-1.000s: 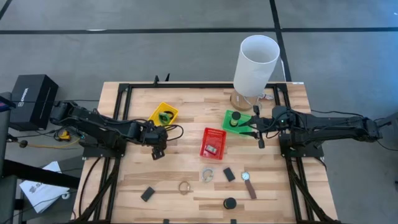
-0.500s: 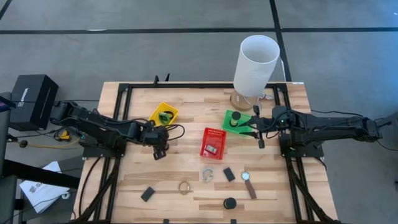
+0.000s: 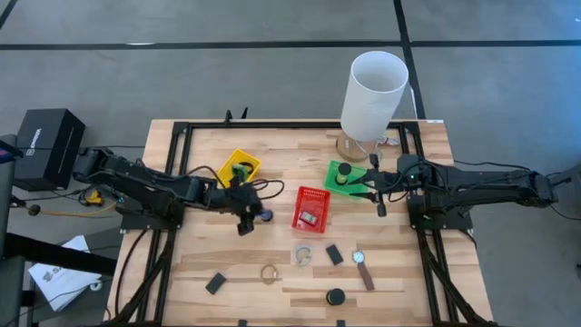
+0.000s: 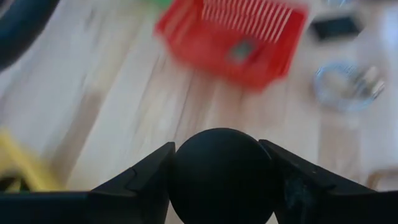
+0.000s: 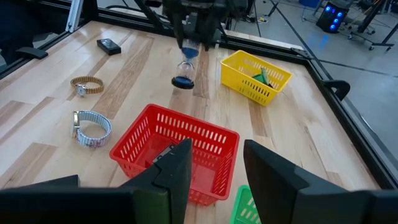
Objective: Pick & Place Office items
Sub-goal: Put the top left black hourglass into the green bin
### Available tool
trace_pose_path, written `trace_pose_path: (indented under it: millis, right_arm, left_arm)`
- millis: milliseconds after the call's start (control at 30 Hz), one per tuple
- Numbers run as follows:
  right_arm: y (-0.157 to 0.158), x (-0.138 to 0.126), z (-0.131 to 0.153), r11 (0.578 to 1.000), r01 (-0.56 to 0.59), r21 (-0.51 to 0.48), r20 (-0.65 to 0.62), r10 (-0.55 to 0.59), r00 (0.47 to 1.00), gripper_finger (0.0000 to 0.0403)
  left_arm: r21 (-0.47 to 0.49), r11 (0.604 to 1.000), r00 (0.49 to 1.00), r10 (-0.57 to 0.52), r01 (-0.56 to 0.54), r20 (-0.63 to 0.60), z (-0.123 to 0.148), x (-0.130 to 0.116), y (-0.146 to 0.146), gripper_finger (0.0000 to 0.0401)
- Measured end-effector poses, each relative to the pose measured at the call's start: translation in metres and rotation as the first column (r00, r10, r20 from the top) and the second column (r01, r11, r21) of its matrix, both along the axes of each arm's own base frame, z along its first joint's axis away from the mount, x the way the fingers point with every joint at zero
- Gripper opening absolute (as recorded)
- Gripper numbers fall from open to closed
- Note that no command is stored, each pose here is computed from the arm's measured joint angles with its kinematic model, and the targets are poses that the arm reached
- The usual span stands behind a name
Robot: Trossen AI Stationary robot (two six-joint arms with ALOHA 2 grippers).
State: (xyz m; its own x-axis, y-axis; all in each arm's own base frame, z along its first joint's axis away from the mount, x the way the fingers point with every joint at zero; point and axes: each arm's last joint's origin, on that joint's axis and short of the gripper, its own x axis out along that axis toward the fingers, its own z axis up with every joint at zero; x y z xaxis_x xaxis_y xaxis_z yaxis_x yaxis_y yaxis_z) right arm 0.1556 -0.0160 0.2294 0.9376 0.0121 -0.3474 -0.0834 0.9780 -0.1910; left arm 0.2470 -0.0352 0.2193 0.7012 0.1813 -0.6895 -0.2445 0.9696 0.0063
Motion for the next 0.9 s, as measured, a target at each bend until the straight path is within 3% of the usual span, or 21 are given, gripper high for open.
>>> trace_pose_path:
  millis: [233, 367, 467, 700, 900]
  right_arm:
    - [0.000, 0.000, 0.000, 1.000, 0.000, 0.000, 0.000, 0.000, 1.000, 0.0137]
    - [0.000, 0.000, 0.001, 1.000, -0.003, -0.010, 0.013, 0.003, 1.000, 0.0137]
    - [0.000, 0.001, 0.004, 1.000, -0.004, -0.020, 0.040, 0.005, 0.999, 0.0137]
    - [0.000, 0.001, 0.005, 1.000, -0.004, -0.021, 0.050, 0.005, 0.999, 0.0137]
    - [0.000, 0.001, 0.004, 1.000, -0.004, -0.021, 0.047, 0.005, 0.999, 0.0137]
  left_arm:
    - [0.109, 0.990, 0.957, -0.113, 0.086, 0.266, 0.024, 0.018, -0.001, 0.0210]
    - [0.195, 0.969, 0.904, -0.214, 0.150, 0.370, 0.034, 0.026, -0.002, 0.0210]
    - [0.182, 0.965, 0.858, -0.250, 0.186, 0.449, 0.037, 0.035, 0.002, 0.0203]
    - [0.162, 0.963, 0.857, -0.267, 0.217, 0.441, 0.027, 0.061, 0.014, 0.0212]
    - [0.157, 0.924, 0.824, -0.381, 0.347, 0.420, 0.023, 0.092, 0.006, 0.0203]
